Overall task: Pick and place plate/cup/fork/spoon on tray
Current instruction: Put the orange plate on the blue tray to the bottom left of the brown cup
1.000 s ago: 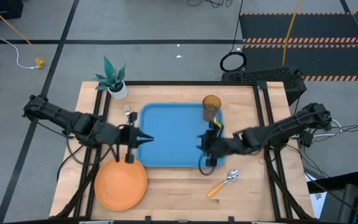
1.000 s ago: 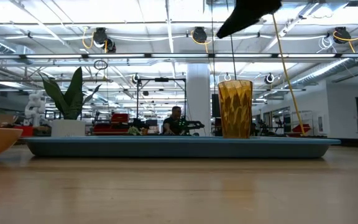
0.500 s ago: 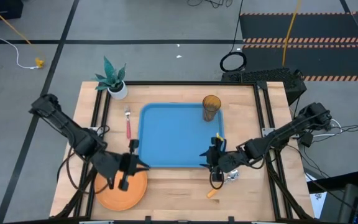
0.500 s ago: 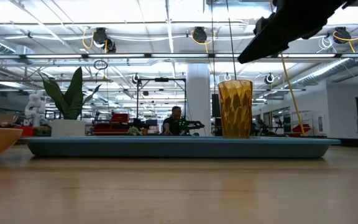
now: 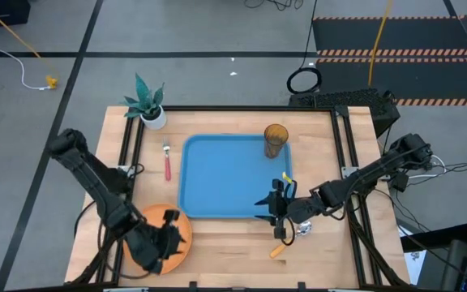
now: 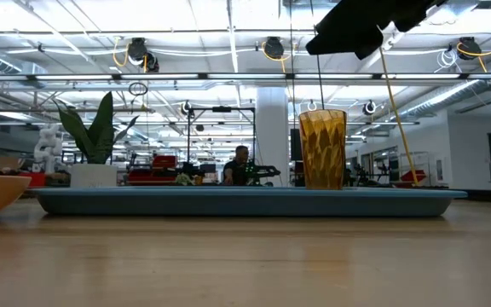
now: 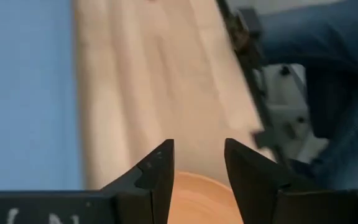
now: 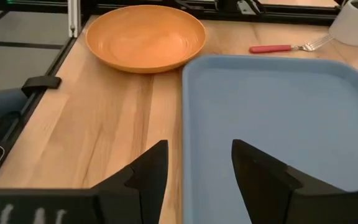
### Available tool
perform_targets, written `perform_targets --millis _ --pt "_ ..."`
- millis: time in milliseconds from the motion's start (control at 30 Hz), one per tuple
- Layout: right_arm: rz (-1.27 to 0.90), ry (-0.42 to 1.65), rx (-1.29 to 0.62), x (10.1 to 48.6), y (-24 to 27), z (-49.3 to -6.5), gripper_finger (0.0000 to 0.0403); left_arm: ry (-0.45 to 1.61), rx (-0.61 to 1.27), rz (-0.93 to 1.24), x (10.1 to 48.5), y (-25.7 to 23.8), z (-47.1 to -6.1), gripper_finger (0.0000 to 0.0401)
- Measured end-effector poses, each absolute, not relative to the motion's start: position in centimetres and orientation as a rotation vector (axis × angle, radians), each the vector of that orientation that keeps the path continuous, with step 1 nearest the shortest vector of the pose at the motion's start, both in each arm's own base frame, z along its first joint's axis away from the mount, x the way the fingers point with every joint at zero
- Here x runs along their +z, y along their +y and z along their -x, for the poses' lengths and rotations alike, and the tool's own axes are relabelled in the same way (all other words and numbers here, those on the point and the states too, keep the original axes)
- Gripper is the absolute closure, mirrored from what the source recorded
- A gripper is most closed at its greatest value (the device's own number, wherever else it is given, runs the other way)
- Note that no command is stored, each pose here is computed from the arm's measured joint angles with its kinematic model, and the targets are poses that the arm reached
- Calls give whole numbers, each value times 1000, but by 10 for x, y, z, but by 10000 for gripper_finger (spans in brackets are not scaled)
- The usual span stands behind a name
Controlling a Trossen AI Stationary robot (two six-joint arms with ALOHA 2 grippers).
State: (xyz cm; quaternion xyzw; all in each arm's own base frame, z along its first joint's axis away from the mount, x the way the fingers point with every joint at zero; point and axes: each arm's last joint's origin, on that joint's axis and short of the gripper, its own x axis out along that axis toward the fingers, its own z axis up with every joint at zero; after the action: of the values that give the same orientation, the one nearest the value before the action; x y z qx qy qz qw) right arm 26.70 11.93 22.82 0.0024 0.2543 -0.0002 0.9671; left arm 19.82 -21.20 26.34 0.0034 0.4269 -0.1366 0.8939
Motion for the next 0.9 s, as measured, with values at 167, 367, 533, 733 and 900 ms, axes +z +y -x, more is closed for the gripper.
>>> perform_targets --millis 167,367,533,733,900 --pt "-8 510 -15 228 116 -269 234 994 -292 75 244 -232 -192 254" --pt "-4 483 -24 231 112 -272 234 1084 -184 240 226 -245 -188 254" --pt "69 423 4 237 113 -275 234 1149 -136 313 211 -255 -187 254" --pt "142 398 11 239 109 -277 234 1203 -118 251 189 -267 -183 254" --pt "161 400 -5 239 104 -280 234 1244 -75 298 178 -270 -183 254"
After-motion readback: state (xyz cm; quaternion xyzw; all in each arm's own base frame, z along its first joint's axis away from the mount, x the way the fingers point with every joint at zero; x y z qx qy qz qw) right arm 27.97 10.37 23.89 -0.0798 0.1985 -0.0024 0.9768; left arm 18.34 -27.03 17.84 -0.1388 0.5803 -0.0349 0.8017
